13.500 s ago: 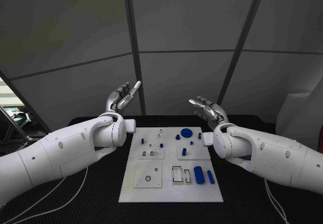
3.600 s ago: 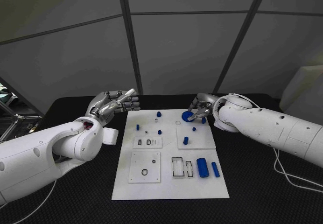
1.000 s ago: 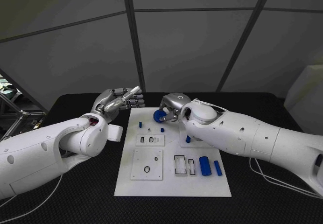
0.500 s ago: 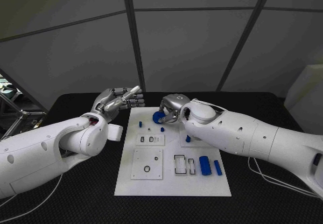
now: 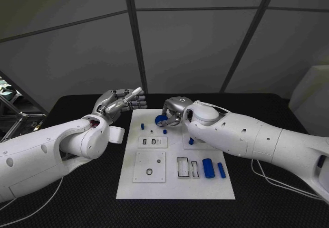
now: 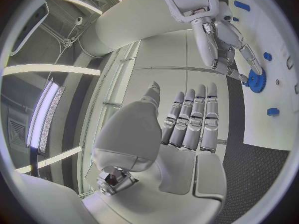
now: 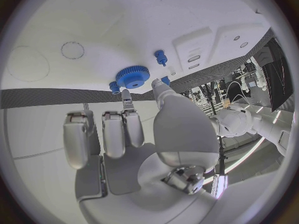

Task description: Assemble the parts on the task board

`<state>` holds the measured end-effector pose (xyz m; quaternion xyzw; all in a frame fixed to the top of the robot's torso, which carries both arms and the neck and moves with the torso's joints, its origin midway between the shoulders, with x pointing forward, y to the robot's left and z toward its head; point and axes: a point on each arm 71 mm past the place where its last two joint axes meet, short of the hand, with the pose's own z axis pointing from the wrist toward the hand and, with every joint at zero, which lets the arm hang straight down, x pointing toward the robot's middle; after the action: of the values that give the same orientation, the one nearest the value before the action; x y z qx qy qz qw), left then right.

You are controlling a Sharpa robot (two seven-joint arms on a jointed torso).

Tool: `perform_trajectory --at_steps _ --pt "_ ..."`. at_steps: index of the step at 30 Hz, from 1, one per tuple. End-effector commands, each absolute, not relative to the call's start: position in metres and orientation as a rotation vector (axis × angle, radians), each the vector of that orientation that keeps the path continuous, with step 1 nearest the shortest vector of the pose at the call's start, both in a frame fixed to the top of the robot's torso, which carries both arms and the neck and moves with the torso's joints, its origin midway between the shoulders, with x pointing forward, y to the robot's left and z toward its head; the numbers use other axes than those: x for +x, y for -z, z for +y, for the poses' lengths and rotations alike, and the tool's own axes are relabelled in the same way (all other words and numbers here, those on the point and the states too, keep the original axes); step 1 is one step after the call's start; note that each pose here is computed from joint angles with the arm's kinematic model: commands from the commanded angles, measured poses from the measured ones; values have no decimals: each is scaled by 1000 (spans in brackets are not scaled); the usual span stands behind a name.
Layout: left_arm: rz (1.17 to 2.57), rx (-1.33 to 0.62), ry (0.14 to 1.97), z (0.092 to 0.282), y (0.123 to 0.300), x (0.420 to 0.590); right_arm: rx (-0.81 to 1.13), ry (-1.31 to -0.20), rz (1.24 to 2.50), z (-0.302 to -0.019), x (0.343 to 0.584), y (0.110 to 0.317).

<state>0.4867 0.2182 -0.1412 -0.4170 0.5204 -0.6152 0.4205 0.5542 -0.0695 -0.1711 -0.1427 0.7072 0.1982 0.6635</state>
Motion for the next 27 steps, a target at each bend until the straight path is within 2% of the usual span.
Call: perform_trajectory --at_steps 1,10,14,20,27 --pt "1307 -1035 1553 217 140 487 -332 -454 1665 -69 554 175" --pt "1308 -1036 1549 218 140 486 -303 -422 1688 -80 557 177" --pt "1308 -1037 1547 219 140 486 -271 -443 1629 -87 557 172" --pt "1306 -1039 1541 222 140 486 -184 -548 1496 -111 551 159" --pt "1305 -1040 1536 225 140 486 -70 -692 1469 -159 539 152"
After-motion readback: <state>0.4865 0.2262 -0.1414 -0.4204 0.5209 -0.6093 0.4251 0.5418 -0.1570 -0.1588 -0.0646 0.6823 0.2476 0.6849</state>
